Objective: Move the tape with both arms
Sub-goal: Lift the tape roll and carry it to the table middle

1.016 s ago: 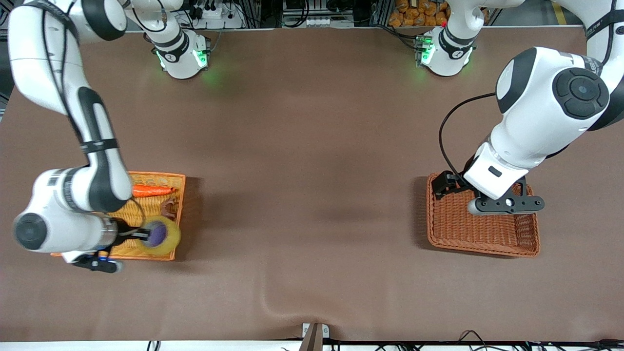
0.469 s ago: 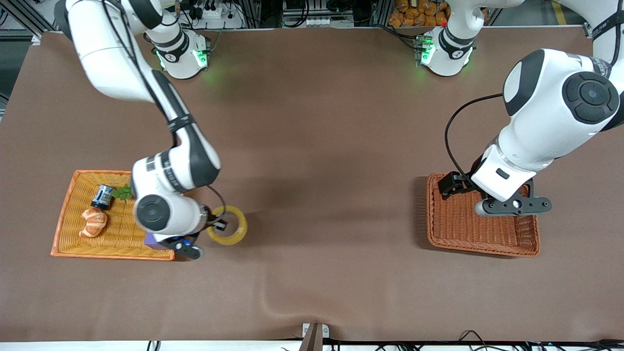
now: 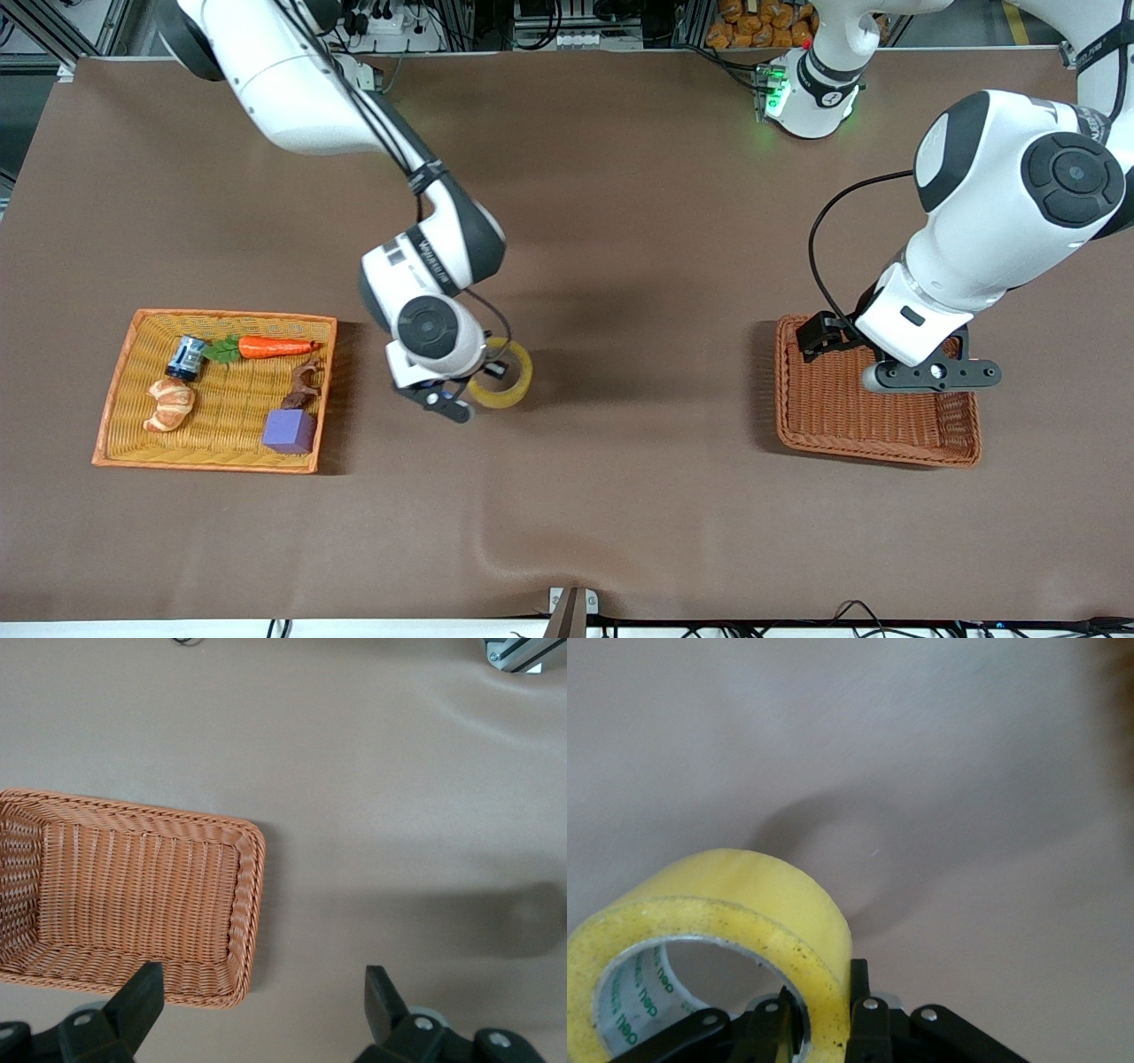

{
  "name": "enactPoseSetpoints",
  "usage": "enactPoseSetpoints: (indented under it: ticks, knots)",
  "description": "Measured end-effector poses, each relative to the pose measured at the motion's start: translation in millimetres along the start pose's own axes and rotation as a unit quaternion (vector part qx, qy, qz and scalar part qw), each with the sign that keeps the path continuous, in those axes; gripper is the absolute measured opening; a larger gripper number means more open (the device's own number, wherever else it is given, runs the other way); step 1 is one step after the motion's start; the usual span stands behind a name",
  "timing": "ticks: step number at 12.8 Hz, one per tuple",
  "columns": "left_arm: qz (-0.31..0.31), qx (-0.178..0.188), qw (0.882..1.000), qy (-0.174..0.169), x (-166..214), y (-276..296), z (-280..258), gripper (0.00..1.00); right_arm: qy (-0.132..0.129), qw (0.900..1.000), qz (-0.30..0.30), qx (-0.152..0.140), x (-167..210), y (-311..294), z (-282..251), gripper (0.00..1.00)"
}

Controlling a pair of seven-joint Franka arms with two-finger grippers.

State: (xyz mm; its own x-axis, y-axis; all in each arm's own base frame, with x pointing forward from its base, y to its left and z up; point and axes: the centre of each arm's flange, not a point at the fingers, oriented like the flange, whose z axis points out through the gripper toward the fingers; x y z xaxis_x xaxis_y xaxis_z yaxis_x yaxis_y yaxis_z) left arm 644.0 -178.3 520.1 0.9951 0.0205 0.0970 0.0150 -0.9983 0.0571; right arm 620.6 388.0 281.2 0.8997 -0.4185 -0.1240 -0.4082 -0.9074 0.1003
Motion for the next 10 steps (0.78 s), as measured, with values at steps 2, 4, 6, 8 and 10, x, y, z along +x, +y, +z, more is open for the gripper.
enactPoseSetpoints:
  ticks: [2,4,6,8,10]
  knots:
    - [0.000,0.000,1.000,0.000,0,0,0,1.00,0.007,1.000,-0.003,0.005,-21,-17,3,0.23]
    - [0.000,0.000,1.000,0.000,0,0,0,1.00,0.019,1.000,0.002,0.023,-21,-23,4,0.23]
    - [0.000,0.000,1.000,0.001,0,0,-1,1.00,0.030,0.999,0.009,0.038,-11,-21,0,0.30]
    - [0.000,0.000,1.000,0.001,0,-1,-1,1.00,0.032,0.999,0.012,0.039,-6,-19,1,0.50]
    - [0.000,0.000,1.000,0.002,0,-1,-2,1.00,0.031,0.999,0.013,0.038,-6,-19,2,0.73]
